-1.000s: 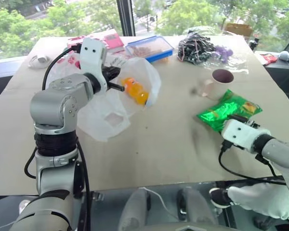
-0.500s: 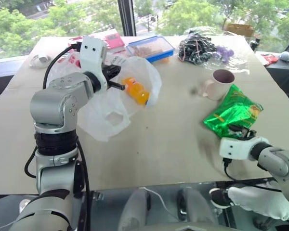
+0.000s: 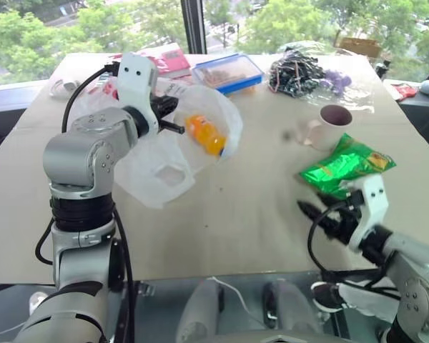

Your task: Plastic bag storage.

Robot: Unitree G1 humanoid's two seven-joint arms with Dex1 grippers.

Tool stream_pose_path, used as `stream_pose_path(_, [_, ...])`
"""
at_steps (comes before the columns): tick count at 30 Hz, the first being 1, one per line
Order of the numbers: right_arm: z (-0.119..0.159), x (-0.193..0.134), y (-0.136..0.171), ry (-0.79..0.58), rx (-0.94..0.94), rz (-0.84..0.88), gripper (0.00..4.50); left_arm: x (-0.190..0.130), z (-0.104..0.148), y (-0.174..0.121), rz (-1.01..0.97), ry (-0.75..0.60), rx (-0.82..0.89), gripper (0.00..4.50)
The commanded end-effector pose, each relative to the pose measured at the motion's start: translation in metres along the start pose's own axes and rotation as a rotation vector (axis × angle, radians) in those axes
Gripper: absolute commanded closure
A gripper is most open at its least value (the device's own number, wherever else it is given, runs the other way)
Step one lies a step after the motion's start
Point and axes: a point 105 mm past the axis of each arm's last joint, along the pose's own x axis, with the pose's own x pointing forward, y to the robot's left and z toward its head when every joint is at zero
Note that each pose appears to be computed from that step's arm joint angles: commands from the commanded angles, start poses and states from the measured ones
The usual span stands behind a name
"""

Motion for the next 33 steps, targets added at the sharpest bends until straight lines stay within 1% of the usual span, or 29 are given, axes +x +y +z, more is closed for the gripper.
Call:
stream_pose_path(1, [-0.006, -0.006, -0.009, -0.057, 0.198, -0.11, 1.56, -0.004, 0.012, -0.001, -0.007, -0.043, 0.027, 4.5])
stream_pose_path(3, [-0.01, -0.004, -0.009, -0.1, 0.313, -0.133, 1.56, -0.004, 0.012, -0.001, -0.007, -0.042, 0.029, 4.5])
stream_pose_path(9, [0.002, -0.001, -0.014, -0.263, 0.433, -0.204, 1.56, -0.005, 0.013, 0.0, -0.007, -0.038, 0.033, 4.5])
stream_pose_path(14, [0.0, 0.015, -0.005, -0.286, 0.473, -0.132, 1.56, -0.005, 0.014, -0.002, -0.016, -0.036, 0.038, 4.5])
stream_pose_path(19, [-0.003, 0.029, -0.022, -0.322, 0.542, -0.167, 1.56, -0.007, 0.017, 0.0, -0.012, -0.035, 0.043, 4.5])
stream_pose_path(21, [-0.001, 0.033, -0.025, -0.356, 0.602, -0.16, 1.56, -0.008, 0.018, 0.001, -0.01, -0.036, 0.045, 4.5])
stream_pose_path(29, [0.016, 0.051, -0.034, -0.476, 0.852, -0.068, 1.56, -0.01, 0.017, 0.002, -0.003, -0.029, 0.053, 4.5])
stream_pose_path(33, [0.024, 0.062, -0.042, -0.492, 0.918, -0.057, 1.56, -0.011, 0.017, 0.003, -0.001, -0.032, 0.053, 4.5])
